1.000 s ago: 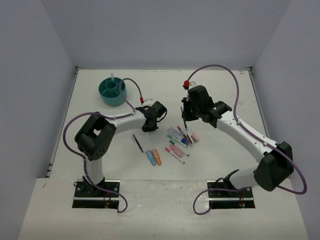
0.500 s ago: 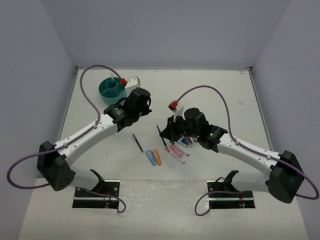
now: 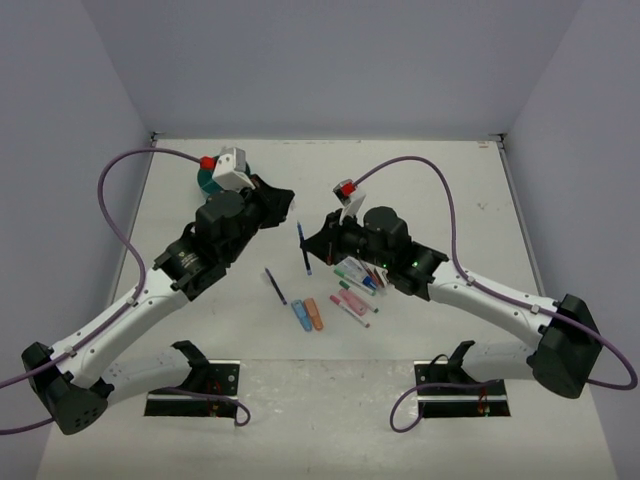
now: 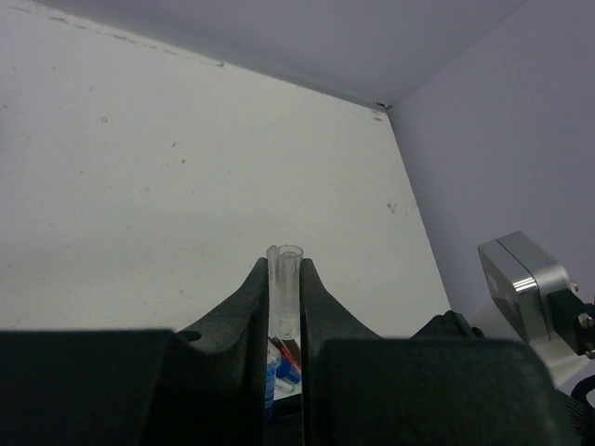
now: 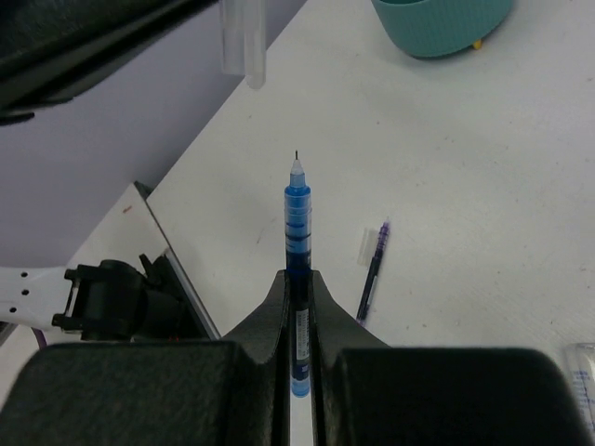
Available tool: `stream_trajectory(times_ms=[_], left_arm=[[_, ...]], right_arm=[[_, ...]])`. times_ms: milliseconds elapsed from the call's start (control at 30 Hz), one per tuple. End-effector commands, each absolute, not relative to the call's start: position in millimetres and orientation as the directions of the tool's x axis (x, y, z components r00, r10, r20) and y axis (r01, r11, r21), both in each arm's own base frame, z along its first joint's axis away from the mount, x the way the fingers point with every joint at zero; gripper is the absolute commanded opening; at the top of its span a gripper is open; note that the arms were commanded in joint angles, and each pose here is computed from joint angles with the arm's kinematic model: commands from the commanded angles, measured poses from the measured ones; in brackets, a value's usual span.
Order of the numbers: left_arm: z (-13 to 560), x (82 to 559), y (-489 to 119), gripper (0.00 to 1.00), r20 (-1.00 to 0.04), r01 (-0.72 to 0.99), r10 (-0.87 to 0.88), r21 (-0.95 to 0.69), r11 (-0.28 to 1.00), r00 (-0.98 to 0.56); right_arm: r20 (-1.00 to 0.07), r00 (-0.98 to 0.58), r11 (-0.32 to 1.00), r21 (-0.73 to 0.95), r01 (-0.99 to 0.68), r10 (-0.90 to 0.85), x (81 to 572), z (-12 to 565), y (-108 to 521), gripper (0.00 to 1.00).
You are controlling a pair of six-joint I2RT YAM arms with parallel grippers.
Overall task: Sort the stationery into containers
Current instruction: Close the pen cap on the pen.
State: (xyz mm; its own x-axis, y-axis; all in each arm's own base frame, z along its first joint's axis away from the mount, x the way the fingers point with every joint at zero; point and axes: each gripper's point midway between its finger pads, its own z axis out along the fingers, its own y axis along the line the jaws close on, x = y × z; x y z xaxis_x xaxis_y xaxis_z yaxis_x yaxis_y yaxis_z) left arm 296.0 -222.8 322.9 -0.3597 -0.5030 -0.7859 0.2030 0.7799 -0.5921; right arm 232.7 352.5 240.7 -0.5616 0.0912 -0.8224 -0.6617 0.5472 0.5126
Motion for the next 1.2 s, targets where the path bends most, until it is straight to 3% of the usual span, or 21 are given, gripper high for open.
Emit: stream_trajectory(times_ms=[0,1167], left_arm=[[332.4,294.0,-231.4,0.0,-0.794,0.288,-0.514,-0.6,0.746,-0.324],[304.6,285.9,-244.9,0.0,-0.78,0.334,-0.495,-0.617,0.713,-0.384]], right_arm=[[-0.836,-0.521,0.531,0.524,-0.666,0.172,242.2,276.6,358.1,0.0],[-0.859,-0.465,0.586,0.494,-0.643,0.213,257.8,300.2,350.4,0.0]])
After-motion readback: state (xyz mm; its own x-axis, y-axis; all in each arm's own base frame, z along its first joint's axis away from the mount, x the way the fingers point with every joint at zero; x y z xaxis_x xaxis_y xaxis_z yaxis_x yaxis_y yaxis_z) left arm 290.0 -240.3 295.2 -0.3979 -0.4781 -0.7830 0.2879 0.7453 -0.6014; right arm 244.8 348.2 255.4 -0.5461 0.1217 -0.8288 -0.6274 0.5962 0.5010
